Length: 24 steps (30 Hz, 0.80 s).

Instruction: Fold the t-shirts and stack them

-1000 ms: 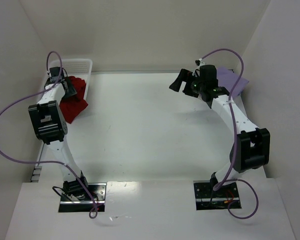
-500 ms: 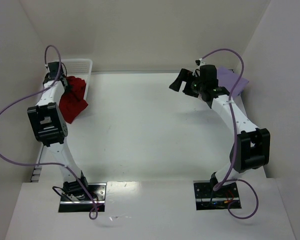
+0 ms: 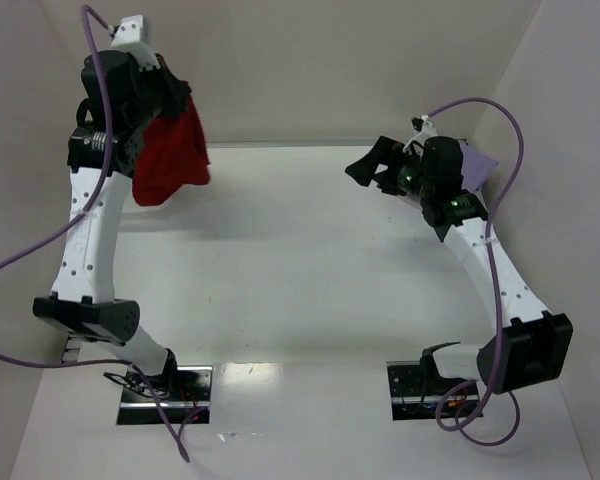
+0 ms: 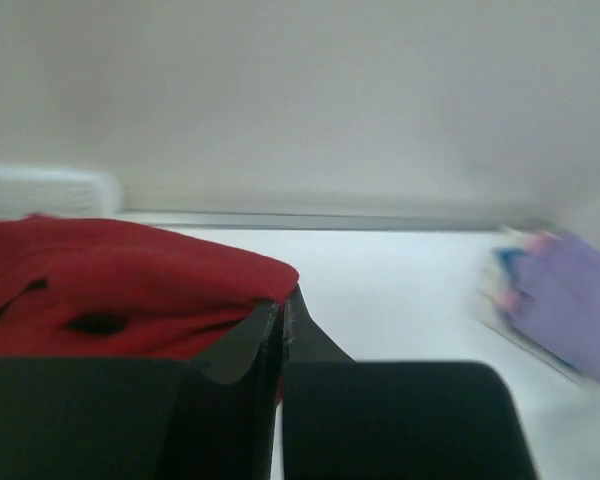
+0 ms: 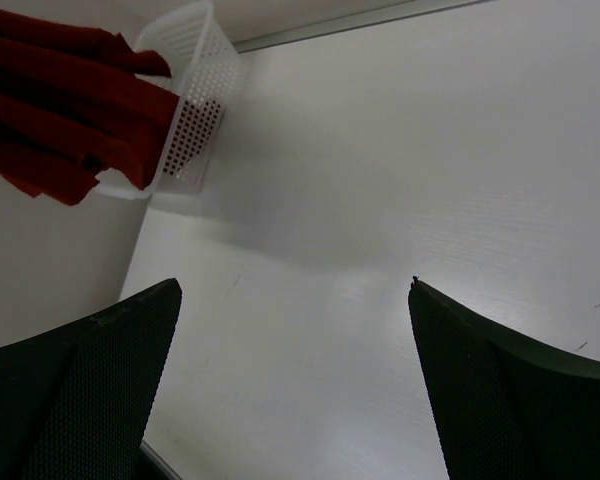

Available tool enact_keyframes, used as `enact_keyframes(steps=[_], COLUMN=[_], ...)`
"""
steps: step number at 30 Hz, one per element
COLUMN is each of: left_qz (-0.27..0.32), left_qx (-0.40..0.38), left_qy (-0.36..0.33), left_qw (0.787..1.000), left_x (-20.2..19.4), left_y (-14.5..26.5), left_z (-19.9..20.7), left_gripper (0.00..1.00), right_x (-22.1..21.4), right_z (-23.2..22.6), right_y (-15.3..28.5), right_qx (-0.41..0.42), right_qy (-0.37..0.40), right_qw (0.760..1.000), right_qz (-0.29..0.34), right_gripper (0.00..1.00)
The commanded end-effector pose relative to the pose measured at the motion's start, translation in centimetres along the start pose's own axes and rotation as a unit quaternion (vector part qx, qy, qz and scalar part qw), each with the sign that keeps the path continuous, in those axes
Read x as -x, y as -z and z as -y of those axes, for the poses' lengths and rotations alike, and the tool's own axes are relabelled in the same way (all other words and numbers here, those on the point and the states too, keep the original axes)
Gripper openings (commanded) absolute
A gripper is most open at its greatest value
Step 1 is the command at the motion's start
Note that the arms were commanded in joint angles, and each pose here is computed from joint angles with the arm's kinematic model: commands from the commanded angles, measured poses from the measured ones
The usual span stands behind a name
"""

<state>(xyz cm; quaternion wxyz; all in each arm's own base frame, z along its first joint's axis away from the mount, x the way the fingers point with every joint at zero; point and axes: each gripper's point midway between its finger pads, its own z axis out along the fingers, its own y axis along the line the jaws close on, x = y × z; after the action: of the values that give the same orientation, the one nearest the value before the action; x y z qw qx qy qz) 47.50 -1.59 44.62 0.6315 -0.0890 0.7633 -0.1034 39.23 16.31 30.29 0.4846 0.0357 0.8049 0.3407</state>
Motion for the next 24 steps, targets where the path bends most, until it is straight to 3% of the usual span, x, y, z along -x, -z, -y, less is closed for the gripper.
enact_keyframes(steps=[1,3,6,10,14,19,24], left_qz=[0.012,-0.038,-0.067,-0.056,-0.100,-0.151,-0.160], left_qx=[-0.156,-0.230,-0.237,-0.273,-0.212,-0.194,-0.195], left_qy=[-0.004,-0.012,-0.022,-0.028,-0.048,-0.026,0.010], left_qw=[0.988,0.972,0.969,0.960,0.971,0.969,0.968], left_x=[2.2,-0.8,-2.4,-1.5,-5.5,-11.6,-13.5], left_y=[6.6,8.9,10.1,13.5,10.9,7.4,4.8], left_z=[9.9,15.1,15.9,16.9,14.4,13.5,14.2], left_gripper=[0.00,0.00,0.00,0.00,0.00,0.00,0.00], right_x=[-0.3,-1.1,-1.6,-1.3,-1.6,-2.3,-5.1], right_z=[-2.2,-2.5,-2.3,-1.8,-2.3,-3.4,-6.7], right_y=[2.6,4.2,5.0,5.4,5.5,5.6,5.7], right_qx=[0.037,0.047,0.041,0.022,0.032,0.074,0.127], right_qy=[-0.001,-0.001,-0.003,0.000,-0.008,-0.005,0.005], right_qw=[0.999,0.999,0.999,0.999,0.999,0.997,0.992], right_qz=[0.020,0.026,0.025,0.035,0.029,0.020,-0.003], right_gripper=[1.00,1.00,1.00,1.00,1.00,1.00,1.00])
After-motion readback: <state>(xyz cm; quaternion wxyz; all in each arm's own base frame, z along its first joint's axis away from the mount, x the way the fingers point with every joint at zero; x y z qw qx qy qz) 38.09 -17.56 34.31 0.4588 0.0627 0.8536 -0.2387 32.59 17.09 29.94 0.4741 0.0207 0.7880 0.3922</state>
